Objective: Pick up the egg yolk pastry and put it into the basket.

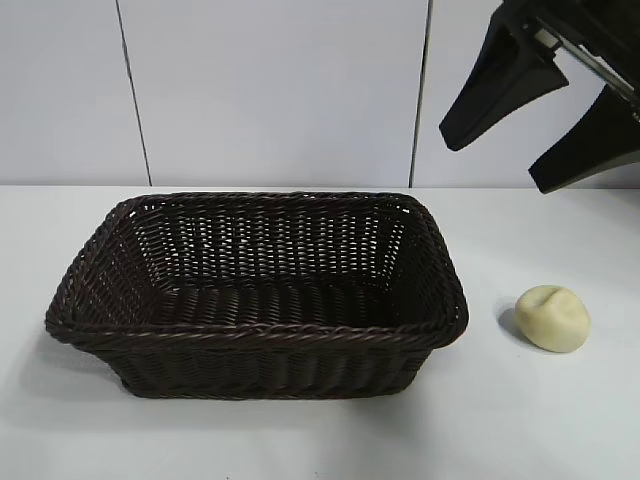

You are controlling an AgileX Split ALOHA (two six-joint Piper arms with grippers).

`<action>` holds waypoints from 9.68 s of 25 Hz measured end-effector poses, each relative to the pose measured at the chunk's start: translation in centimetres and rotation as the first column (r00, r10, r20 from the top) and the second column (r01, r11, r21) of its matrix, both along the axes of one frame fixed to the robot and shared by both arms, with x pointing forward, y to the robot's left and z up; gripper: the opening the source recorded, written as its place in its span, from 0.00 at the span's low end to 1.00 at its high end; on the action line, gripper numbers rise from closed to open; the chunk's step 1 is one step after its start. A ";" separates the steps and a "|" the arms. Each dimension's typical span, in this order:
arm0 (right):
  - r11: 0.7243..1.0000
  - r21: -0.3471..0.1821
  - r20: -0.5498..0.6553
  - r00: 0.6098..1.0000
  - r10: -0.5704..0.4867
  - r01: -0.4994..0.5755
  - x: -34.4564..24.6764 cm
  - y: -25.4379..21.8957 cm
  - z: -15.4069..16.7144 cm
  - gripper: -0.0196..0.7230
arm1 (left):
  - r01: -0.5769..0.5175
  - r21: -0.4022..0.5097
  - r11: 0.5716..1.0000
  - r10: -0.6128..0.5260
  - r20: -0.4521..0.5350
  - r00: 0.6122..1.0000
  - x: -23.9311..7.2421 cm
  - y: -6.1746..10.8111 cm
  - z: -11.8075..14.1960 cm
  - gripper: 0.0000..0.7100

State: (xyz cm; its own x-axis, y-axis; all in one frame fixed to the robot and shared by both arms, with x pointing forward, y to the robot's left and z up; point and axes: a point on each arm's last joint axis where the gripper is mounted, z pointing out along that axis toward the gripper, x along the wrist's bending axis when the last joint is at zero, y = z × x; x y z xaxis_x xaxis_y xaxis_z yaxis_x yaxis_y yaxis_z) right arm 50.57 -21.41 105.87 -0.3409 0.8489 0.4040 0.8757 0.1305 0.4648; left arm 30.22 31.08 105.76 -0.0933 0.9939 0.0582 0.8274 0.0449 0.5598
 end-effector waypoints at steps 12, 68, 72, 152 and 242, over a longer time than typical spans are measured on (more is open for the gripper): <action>1.000 0.000 0.000 1.000 0.000 0.000 0.0 0.0 0.0 0.89 | 0.005 -0.013 1.000 -0.005 0.028 1.000 -0.9 -0.1 -2.3 0.93; 0.920 -0.243 -0.183 0.916 -0.356 0.309 7.3 -7.6 -10.2 0.89 | 0.009 -0.006 1.000 -0.005 0.429 0.903 -7.2 -0.3 -1.3 0.93; 0.925 -0.240 -0.255 0.900 -0.354 0.296 7.9 -7.4 -13.2 0.89 | 0.009 -0.006 1.000 -0.005 0.429 0.903 -7.2 -0.3 -1.3 0.93; 1.000 -0.003 -0.061 0.998 -0.023 0.023 6.1 14.9 -11.7 0.22 | 0.009 -0.006 1.000 -0.005 0.429 0.903 -7.2 -0.3 -1.3 0.93; 0.853 -0.387 0.096 0.935 -0.341 0.351 -17.4 -8.4 -2.2 0.81 | 0.009 -0.007 1.000 -0.005 0.429 0.903 -7.2 -0.3 -1.4 0.93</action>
